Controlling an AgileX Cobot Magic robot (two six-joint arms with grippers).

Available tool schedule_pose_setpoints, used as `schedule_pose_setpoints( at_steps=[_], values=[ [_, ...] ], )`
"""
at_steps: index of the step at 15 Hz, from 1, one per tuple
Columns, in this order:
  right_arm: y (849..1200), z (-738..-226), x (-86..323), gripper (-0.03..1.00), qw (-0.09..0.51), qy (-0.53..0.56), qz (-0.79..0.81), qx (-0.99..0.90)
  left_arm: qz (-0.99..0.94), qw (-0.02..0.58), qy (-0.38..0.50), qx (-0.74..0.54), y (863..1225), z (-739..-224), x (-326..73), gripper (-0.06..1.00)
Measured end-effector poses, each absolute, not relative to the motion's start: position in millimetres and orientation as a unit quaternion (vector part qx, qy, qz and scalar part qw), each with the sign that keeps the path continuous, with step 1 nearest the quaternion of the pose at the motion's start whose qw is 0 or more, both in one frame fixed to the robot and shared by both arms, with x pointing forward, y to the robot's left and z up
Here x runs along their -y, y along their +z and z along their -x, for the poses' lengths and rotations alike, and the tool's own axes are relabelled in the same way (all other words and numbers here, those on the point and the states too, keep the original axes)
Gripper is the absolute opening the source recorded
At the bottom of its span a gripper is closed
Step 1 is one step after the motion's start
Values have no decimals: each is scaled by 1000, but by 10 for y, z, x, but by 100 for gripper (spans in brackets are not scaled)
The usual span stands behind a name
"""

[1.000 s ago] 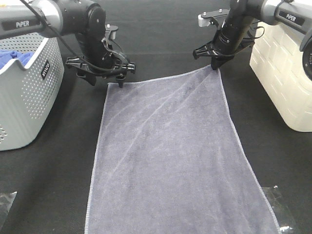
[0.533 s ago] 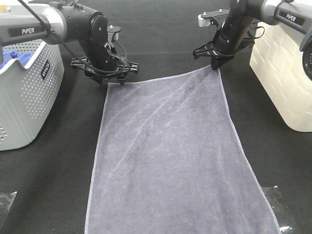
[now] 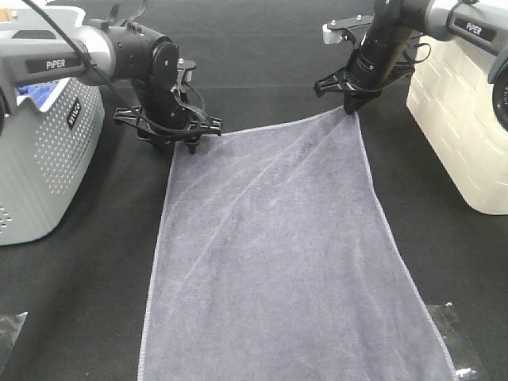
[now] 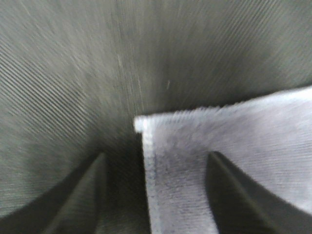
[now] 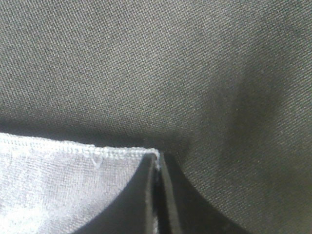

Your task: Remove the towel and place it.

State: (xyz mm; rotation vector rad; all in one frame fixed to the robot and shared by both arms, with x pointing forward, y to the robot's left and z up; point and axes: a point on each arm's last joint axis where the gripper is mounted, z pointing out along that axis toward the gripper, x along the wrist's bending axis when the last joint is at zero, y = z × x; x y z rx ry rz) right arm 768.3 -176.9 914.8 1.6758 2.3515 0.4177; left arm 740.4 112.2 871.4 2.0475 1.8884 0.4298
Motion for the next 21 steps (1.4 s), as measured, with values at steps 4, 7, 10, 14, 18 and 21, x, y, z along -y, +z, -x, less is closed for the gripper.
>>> schedule_pose_setpoints(
  at_steps=[4,7,10,14,18,21],
  values=[
    [9147,-7682,1769,0,111,142,-571,-801,-717,164,154,-659,8713,-7412,-1117,23],
    [9147,-7682,1770,0,112,142,-571,-801,-728,158,177,-643,8713,-7434,-1143,0],
    [9147,-7685,1777,0,115,139,-569,-802,-734,167,189,-631,8727,-7460,-1139,0],
    [9163,-7728,1788,0,140,148,-563,-801,-735,210,231,-602,8885,-7565,-1112,0],
    [9218,-7836,1786,0,193,186,-549,-792,-711,265,280,-588,9222,-7782,-1248,0],
    [9275,-7921,1783,0,238,216,-533,-783,-694,304,297,-581,9292,-7880,-1355,0]
  ],
)
